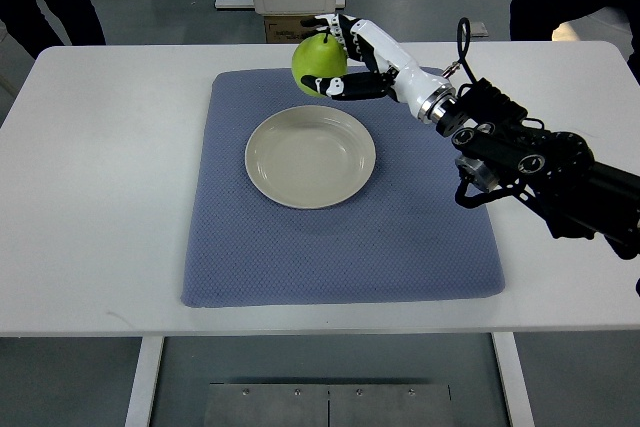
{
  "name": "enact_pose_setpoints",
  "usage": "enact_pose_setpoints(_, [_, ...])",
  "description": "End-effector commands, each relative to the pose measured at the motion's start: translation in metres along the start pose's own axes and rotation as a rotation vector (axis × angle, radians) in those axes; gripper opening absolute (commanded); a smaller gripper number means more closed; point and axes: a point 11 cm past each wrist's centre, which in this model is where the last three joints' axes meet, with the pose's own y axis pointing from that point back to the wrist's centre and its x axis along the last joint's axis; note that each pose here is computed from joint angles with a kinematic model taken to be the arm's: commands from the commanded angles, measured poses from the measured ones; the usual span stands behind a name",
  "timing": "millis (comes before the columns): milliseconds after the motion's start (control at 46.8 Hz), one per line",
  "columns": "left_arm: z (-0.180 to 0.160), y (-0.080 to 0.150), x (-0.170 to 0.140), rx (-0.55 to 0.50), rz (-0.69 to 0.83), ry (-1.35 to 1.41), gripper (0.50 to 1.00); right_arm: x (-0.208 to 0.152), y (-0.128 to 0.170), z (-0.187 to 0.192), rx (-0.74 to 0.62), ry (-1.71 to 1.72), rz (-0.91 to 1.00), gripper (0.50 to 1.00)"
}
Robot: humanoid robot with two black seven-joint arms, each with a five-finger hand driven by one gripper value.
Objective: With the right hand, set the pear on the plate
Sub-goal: 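Lift the pear with the right hand and carry it over the plate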
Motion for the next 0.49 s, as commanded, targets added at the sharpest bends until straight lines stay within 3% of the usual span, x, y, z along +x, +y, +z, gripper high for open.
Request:
enact_pose_setpoints(0, [0.000,0.000,0.000,0.000,0.000,0.000,1.000,-0.014,-0.002,0.004,-0.011,0.012,-0.030,0.500])
enact_pose_setpoints(470, [0.000,0.000,0.000,0.000,0.000,0.000,1.000,-0.023,0.026,0.054,-0.133,0.080,-0.049,0.500])
